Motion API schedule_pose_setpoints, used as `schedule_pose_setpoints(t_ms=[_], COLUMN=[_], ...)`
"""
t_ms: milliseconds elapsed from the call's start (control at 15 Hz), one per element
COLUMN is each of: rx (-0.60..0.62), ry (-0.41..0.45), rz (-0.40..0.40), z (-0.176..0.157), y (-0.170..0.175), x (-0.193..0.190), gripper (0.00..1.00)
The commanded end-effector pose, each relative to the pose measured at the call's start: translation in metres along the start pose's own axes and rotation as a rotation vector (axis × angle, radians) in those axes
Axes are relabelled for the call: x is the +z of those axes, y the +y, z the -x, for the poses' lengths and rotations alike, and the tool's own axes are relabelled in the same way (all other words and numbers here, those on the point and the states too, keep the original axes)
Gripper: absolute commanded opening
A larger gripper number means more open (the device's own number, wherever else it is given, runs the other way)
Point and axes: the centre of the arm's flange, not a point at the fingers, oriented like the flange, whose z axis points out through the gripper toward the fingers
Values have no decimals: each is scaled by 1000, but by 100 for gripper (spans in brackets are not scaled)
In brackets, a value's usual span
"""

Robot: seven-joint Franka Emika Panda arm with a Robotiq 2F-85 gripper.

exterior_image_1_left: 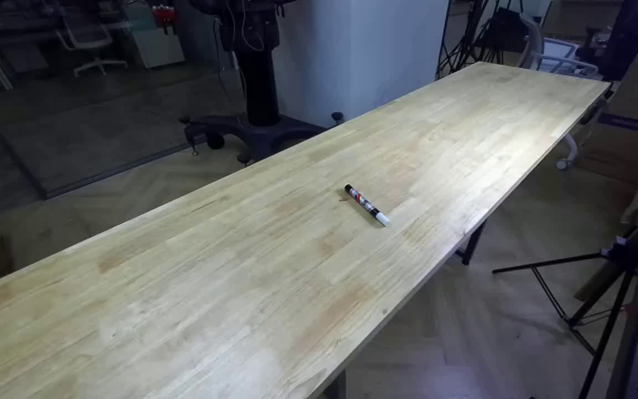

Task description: Move the marker to the left

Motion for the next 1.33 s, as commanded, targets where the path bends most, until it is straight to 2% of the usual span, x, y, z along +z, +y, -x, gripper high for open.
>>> schedule_pose_setpoints(t_ms=[0, 867, 1067, 1267], rx=[0, 0, -18, -31], ry=[0, 0, -16, -41], rz=[0, 0, 8, 61], z=[0, 0, -24, -57], y=[0, 0, 9, 27], x=[0, 0, 15, 47], gripper=[100, 100, 100, 100])
